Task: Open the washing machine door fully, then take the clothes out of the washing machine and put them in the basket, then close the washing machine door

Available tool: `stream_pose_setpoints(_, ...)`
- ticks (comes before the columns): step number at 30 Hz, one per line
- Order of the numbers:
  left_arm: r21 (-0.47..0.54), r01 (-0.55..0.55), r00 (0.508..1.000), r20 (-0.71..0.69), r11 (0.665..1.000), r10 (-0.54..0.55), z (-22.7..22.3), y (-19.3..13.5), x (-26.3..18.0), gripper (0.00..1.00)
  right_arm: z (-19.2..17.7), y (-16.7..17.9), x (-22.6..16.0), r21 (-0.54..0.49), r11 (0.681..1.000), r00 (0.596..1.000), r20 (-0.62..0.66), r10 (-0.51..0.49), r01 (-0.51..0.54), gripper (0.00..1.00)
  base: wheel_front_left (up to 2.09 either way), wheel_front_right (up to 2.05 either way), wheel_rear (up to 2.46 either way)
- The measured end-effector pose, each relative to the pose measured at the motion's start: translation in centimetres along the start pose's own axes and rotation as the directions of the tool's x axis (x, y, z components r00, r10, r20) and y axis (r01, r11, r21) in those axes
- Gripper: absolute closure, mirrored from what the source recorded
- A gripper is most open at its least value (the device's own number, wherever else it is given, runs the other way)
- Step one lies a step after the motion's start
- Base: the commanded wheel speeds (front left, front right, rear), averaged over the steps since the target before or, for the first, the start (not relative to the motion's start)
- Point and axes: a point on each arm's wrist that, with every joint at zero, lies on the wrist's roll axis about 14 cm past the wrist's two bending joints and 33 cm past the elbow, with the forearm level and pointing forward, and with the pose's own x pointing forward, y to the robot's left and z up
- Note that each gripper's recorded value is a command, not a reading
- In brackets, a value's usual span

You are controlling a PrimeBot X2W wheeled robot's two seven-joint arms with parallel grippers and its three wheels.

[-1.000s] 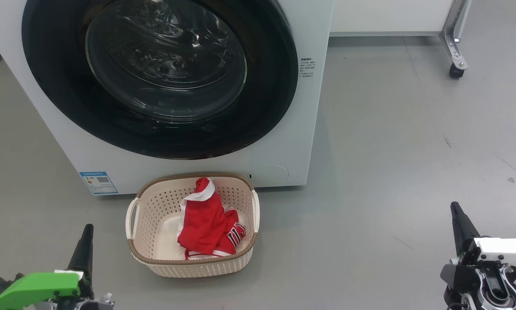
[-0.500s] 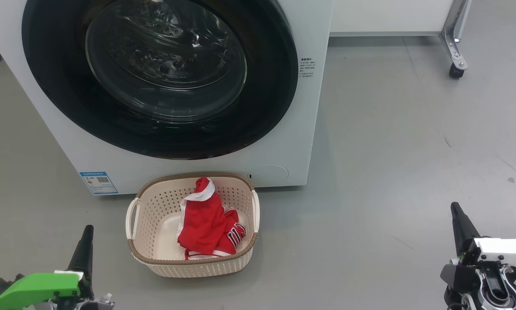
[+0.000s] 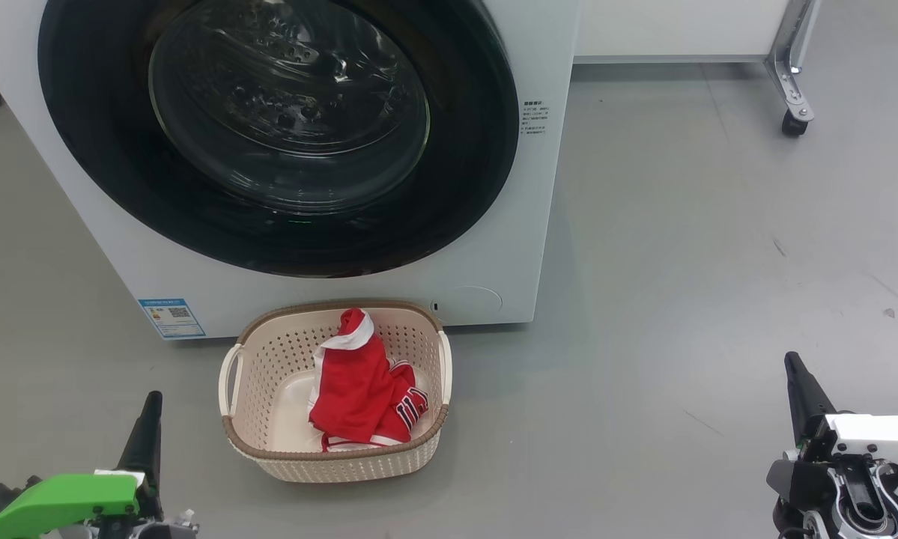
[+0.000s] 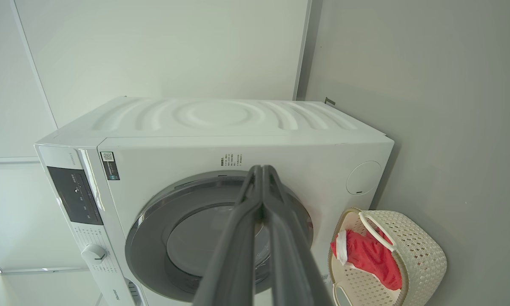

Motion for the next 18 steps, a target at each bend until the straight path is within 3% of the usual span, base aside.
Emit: stream_pose_setpoints(18,0.000,0.004,1.000,0.001,1.000,-0.004,0.04,-0.16,0.14,1.00,0.07,0.06,0.00,0.000,1.000,1.000,0.002,0.005,-0.005,1.00,0.00,0.00,0.00)
